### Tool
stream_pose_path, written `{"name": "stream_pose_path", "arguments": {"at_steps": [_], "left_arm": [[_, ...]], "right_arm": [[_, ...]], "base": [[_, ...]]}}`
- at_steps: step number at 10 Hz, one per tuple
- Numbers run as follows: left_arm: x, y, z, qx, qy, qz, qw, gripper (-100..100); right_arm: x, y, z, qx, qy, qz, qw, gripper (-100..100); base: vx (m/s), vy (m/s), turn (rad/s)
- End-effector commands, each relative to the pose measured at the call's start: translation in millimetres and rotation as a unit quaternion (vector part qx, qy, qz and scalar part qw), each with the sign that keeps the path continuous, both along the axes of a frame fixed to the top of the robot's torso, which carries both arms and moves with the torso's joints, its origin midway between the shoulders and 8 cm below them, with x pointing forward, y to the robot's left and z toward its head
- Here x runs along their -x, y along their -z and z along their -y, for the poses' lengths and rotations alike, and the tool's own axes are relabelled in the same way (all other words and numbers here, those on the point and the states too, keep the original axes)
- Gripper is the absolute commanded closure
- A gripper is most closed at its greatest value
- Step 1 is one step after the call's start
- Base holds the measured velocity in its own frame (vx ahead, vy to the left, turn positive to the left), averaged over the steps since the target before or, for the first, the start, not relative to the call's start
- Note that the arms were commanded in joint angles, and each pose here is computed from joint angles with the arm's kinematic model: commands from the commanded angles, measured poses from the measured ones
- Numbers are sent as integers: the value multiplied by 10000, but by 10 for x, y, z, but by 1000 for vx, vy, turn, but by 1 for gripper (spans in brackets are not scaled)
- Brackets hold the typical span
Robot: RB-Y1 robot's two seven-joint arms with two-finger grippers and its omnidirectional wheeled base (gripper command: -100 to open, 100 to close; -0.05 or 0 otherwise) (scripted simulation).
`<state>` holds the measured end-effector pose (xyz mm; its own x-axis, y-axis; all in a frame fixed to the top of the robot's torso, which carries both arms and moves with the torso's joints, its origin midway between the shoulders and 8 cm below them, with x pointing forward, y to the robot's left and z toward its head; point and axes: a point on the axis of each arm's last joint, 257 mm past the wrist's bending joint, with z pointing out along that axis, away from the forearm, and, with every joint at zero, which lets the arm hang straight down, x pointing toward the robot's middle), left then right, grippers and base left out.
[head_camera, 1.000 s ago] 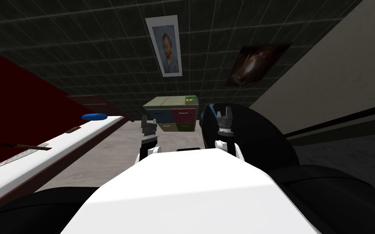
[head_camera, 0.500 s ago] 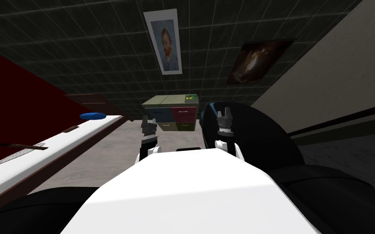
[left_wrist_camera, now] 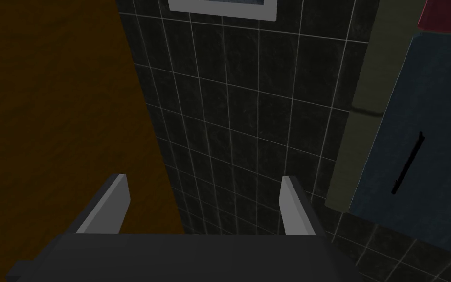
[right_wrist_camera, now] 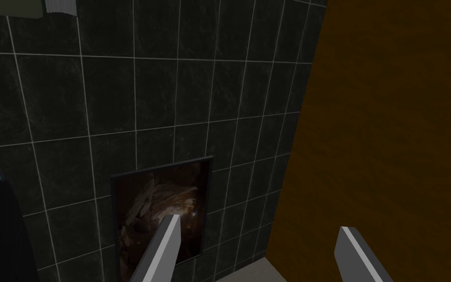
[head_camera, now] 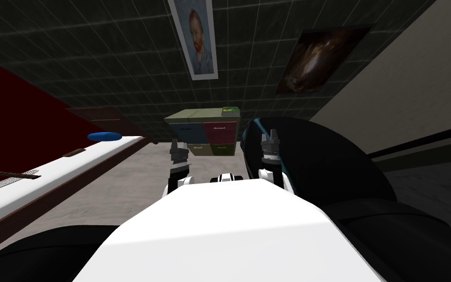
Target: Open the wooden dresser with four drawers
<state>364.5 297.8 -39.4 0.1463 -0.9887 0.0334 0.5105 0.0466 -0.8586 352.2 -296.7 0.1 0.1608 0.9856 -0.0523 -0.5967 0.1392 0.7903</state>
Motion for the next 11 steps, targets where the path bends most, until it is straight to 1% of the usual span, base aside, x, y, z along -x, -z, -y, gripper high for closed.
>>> {"name": "stream_pose_path", "arguments": {"at_steps": [1, 3, 4, 5, 7, 8, 11], "left_arm": [[-43, 53, 50, -251, 158, -104, 9995, -100], [-90, 123, 81, -418, 266, -206, 9986, -100], [-143, 208, 101, -523, 339, -310, 9976, -100], [-197, 300, 110, -575, 383, -409, 9968, -100], [-299, 482, 119, -567, 413, -585, 9958, -100], [-323, 526, 121, -550, 413, -624, 9957, -100], [-454, 771, 142, -427, 415, -842, 9947, -100]], "right_arm": [[-1, 2, 0, -1, 0, -3, 10000, 0], [-1, 3, 1, -1, 1, -4, 10000, 0], [-1, 4, 1, -1, 1, -4, 10000, 0], [-1, 4, 1, -1, 1, -5, 10000, 0], [0, 4, 1, -1, 1, -5, 10000, 0], [0, 4, 1, -1, 1, -5, 10000, 0], [0, 4, 1, -1, 1, -5, 10000, 0]], "base": [[40, -12, -19], [60, -7, -25], [109, -16, -40], [152, -26, -70], [165, -32, -59], [154, -38, -37], [159, -24, -53]]}}
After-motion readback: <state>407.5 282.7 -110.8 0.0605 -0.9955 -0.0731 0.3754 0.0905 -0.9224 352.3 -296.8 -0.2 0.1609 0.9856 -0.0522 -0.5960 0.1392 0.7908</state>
